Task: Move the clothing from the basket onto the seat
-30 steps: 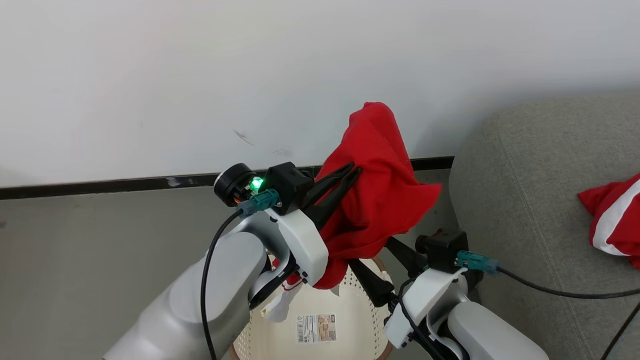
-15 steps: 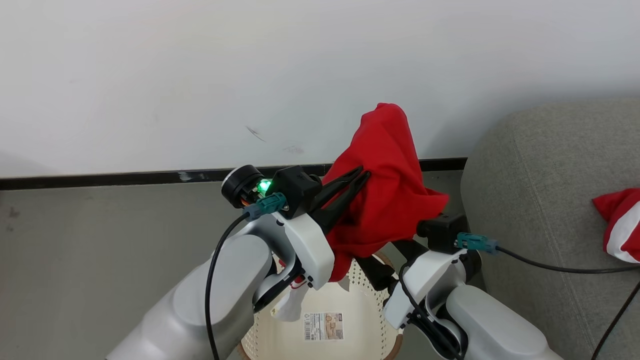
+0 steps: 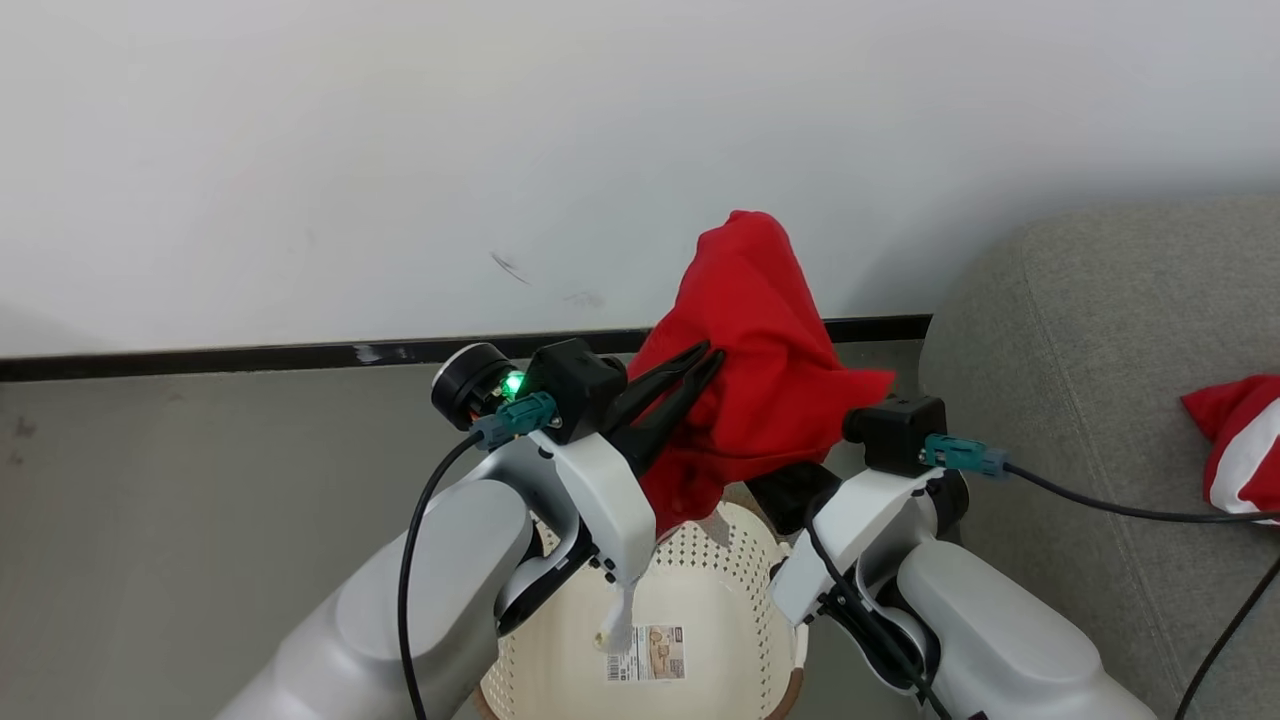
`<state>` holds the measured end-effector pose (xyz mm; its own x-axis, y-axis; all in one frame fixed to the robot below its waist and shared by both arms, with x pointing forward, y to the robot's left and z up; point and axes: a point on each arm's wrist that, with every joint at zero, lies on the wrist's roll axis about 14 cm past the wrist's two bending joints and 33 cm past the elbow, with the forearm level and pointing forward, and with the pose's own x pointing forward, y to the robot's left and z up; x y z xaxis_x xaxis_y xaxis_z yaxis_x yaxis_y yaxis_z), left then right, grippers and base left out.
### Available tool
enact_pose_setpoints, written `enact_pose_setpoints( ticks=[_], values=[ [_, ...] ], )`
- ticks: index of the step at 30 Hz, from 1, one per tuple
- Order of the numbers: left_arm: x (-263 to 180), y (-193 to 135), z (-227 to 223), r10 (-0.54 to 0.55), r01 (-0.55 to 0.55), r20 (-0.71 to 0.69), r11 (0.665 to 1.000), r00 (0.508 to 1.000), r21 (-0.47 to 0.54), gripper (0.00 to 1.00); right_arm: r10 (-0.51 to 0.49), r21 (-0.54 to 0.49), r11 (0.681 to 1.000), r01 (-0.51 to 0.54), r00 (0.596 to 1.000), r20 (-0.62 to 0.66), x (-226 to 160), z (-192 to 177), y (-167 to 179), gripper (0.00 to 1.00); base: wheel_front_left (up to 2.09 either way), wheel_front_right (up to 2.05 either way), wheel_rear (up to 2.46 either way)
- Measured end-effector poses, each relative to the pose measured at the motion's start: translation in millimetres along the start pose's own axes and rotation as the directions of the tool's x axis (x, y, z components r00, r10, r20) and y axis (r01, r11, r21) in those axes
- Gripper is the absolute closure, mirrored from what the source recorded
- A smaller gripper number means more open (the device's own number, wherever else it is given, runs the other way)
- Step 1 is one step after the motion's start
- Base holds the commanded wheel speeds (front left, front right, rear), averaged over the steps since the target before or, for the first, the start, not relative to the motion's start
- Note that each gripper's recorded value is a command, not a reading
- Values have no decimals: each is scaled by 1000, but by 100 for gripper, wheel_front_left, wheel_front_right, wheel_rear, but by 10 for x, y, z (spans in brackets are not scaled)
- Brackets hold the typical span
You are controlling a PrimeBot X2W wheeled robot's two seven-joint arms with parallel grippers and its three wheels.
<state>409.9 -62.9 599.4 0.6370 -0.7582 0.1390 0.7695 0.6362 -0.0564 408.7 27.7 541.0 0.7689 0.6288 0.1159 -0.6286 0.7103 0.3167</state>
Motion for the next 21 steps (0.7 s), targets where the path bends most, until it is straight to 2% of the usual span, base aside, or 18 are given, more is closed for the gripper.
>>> enact_pose_setpoints(
  ticks=[13, 14, 15, 16, 17, 21],
  values=[
    [-84, 64, -122, 23, -23, -24, 1000, 999, -14, 100, -85, -33, 996, 87, 995, 48, -109, 198, -349, 100, 0, 0, 0],
    [-92, 56, -138, 23, -23, -27, 1000, 999, -16, 95, -91, -35, 995, 93, 995, 51, -122, 208, -367, 100, 0, 0, 0],
    [-96, 46, -143, 21, -22, -27, 1000, 999, -18, 64, -99, -34, 994, 101, 994, 56, -139, 221, -389, 100, 0, 0, 0],
    [-96, 36, -135, 19, -19, -23, 1000, 1000, -18, 40, -106, -34, 994, 109, 993, 60, -158, 231, -411, 100, 0, 0, 0],
    [-93, 24, -129, 16, -16, -22, 1000, 1000, -17, 0, -113, -34, 993, 115, 992, 64, -171, 245, -432, 100, 0, 0, 0],
    [-96, 7, -112, 10, -11, -18, 1000, 1000, -11, 0, -140, -50, 988, 146, 985, 102, -221, 395, -547, 100, 0, 0, 0]
  ],
)
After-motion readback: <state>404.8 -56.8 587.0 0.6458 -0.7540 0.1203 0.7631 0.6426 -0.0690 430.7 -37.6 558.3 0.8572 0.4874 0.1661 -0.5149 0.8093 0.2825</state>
